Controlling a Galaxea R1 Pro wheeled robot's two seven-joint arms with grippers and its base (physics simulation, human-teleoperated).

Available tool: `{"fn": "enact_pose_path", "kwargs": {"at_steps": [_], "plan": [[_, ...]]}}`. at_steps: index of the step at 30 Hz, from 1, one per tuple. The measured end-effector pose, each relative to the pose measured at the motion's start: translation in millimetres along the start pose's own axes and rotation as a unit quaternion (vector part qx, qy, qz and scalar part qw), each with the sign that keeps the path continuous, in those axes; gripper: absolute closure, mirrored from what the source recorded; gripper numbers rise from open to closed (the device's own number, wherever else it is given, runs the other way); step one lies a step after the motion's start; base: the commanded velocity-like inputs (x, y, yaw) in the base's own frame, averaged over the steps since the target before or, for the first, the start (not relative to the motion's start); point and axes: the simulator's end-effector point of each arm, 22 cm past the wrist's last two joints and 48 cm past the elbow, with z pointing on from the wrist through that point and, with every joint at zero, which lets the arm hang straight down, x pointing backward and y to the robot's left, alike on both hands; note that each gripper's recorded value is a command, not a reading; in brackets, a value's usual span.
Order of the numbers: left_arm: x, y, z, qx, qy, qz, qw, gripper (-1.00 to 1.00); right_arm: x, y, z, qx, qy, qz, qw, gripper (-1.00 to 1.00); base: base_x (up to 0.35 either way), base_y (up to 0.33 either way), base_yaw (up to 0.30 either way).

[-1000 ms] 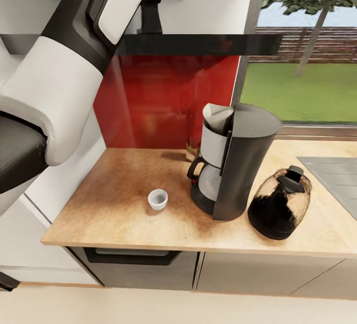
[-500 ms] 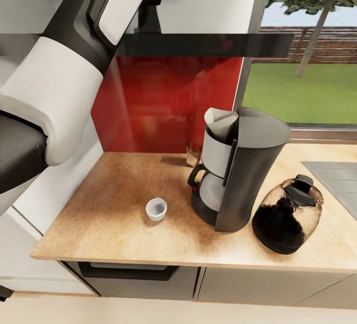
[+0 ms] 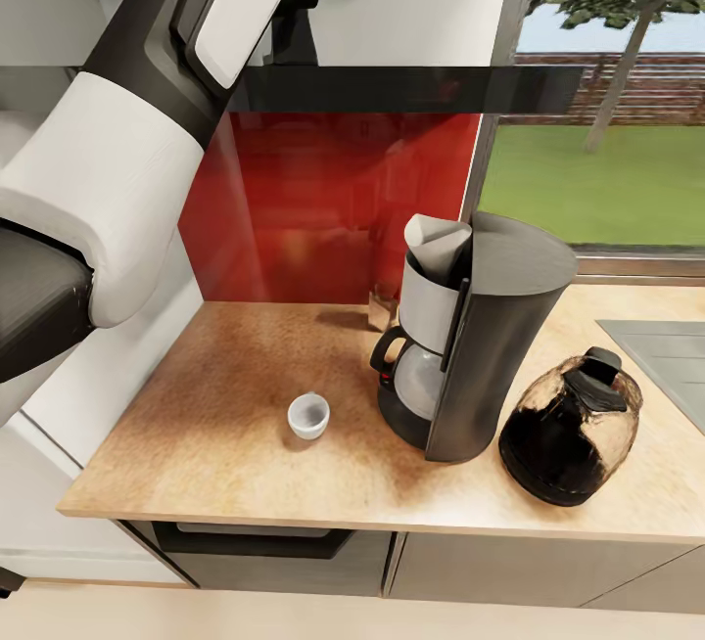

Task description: Set up a coffee station on the kitchen countertop: keep the coffee maker on the countertop, move the bottle of coffee from the kitchen shelf to the counter next to the coffee maker, place a paper coffee filter on top of the coffee maker, put the saucer next to the coffee maker with the coffee cup on the saucer, and place the electric kettle next to the coffee maker.

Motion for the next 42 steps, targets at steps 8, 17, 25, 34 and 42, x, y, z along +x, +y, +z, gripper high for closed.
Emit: {"fn": "enact_pose_path", "kwargs": {"at_steps": [8, 17, 25, 34, 42], "plan": [[-0.2, 0.0, -0.2, 0.0, 0.0, 0.0, 1.0, -1.0, 5.6, 8.5, -2.1, -0.01, -0.001, -0.024, 0.9997, -1.0, 0.103, 0.0, 0.0], [0.5, 0.2, 0.2, 0.0, 0.001, 0.0, 1.0, -1.0, 6.1, 9.2, -2.3, -0.011, -0.002, -0.026, 0.9996, -1.0, 0.026, 0.0, 0.0], [1.2, 0.4, 0.6, -0.001, 0.001, 0.001, 1.0, -1.0, 6.2, 9.3, -2.3, -0.011, -0.002, -0.026, 0.9996, -1.0, 0.077, 0.0, 0.0], [0.7, 0.4, 0.1, -0.001, 0.001, 0.001, 1.0, -1.0, 6.3, 9.3, -2.4, -0.011, -0.002, -0.026, 0.9996, -1.0, 0.094, 0.0, 0.0], [2.0, 0.9, 1.0, -0.001, 0.003, 0.0, 1.0, -1.0, 6.2, 9.2, -2.3, -0.011, -0.002, -0.026, 0.9996, -1.0, 0.047, 0.0, 0.0]]}}
